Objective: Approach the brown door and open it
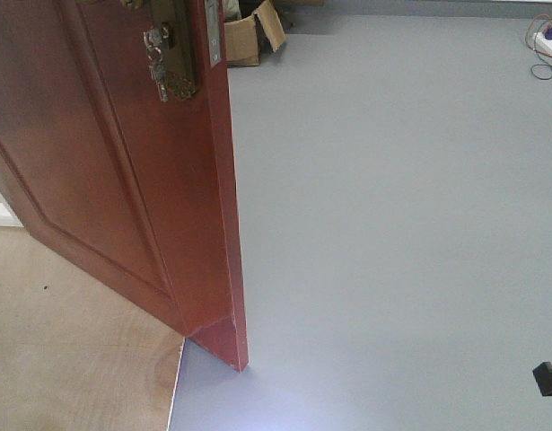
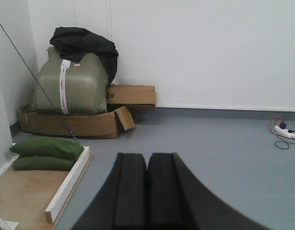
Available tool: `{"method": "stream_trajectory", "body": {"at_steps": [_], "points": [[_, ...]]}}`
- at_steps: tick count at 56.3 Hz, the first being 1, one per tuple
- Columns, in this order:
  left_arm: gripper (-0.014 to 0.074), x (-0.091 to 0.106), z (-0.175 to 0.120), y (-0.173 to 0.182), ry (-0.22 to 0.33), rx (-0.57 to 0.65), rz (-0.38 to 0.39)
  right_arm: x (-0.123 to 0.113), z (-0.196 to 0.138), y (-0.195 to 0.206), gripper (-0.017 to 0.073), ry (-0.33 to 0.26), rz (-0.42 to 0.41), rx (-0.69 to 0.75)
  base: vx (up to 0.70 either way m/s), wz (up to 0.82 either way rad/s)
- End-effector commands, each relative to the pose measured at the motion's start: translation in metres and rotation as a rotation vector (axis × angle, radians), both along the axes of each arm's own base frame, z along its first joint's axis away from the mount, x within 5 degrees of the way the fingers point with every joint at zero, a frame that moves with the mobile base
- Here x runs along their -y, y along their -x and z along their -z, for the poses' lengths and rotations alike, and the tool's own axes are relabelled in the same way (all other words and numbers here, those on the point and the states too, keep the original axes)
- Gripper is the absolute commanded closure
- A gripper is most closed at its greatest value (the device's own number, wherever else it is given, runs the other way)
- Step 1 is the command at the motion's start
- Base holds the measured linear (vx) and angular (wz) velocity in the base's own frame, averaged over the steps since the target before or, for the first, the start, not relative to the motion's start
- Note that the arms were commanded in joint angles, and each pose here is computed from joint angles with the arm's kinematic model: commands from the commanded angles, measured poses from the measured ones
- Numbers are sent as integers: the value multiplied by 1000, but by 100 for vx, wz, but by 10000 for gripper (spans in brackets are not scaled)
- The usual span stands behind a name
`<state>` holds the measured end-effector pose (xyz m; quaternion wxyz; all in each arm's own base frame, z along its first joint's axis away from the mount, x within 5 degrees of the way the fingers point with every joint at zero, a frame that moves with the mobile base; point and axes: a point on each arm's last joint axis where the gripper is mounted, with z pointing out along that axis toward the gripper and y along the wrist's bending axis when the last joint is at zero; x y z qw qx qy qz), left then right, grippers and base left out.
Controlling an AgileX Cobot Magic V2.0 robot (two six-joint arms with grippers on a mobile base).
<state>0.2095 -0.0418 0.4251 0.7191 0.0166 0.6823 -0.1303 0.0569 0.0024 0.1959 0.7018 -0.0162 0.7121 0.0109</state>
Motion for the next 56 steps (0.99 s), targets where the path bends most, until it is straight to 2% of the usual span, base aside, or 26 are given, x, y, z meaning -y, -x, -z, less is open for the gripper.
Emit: {"method": "stream_trajectory", "body": {"at_steps": [1, 56], "points": [[597, -2, -15, 4, 20, 52, -21, 1, -6, 1, 559, 8, 12, 88, 0, 0], [597, -2, -15, 4, 20, 52, -21, 1, -6, 1, 559, 8, 12, 88, 2, -1]]}}
